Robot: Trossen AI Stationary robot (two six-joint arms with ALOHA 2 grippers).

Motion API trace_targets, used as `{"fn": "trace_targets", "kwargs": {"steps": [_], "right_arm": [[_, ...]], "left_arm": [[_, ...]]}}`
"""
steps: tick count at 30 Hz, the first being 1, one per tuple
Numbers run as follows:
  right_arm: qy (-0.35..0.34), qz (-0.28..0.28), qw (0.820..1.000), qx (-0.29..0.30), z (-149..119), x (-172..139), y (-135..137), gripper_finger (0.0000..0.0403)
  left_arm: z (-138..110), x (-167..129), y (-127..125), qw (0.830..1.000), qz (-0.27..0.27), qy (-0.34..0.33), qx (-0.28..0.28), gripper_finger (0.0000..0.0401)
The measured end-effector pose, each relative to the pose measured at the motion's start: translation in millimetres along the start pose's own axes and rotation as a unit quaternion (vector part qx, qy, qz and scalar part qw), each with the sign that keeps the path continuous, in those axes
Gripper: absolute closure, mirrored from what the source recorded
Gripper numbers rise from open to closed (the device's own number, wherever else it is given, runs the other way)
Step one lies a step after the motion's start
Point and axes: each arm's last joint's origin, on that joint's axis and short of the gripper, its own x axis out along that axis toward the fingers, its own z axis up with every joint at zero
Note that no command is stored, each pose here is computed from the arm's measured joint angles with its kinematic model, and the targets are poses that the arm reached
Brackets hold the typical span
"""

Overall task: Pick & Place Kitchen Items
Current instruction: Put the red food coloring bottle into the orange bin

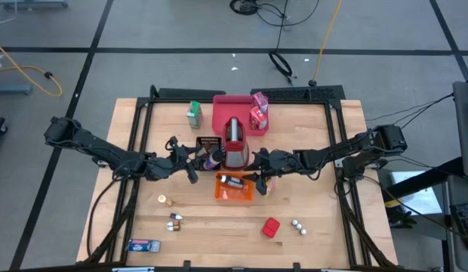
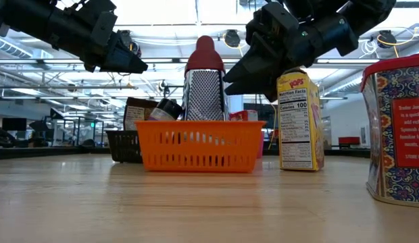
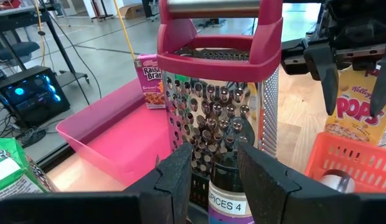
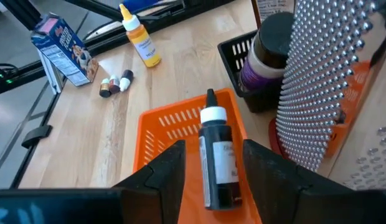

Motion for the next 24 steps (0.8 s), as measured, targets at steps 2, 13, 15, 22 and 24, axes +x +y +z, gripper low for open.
{"fn": "trace_targets", "kwargs": {"steps": [2, 13, 15, 22, 24], "right_arm": [[-0.003, 0.003, 1.0, 0.0, 1, -1, 1, 0.0253], [0.002, 0.122, 0.991, -0.049, 12, -40, 40, 0.0253], [0.025, 0.148, 0.987, -0.063, 7, -49, 53, 0.0253], [0.063, 0.198, 0.976, -0.066, -27, -76, 96, 0.0253], [0.065, 0.185, 0.979, -0.052, -37, -81, 104, 0.0253]], "left_arm": [[0, 0, 0, 1.0, 0.0, 0.0, 0.0, 0.027], [-2, 0, 0, 1.0, 0.002, 0.008, 0.008, 0.027], [-2, 0, 0, 1.0, 0.002, 0.008, 0.008, 0.027], [-2, 0, 0, 1.0, 0.002, 0.008, 0.008, 0.027], [-2, 0, 0, 1.0, 0.002, 0.008, 0.008, 0.027]]}}
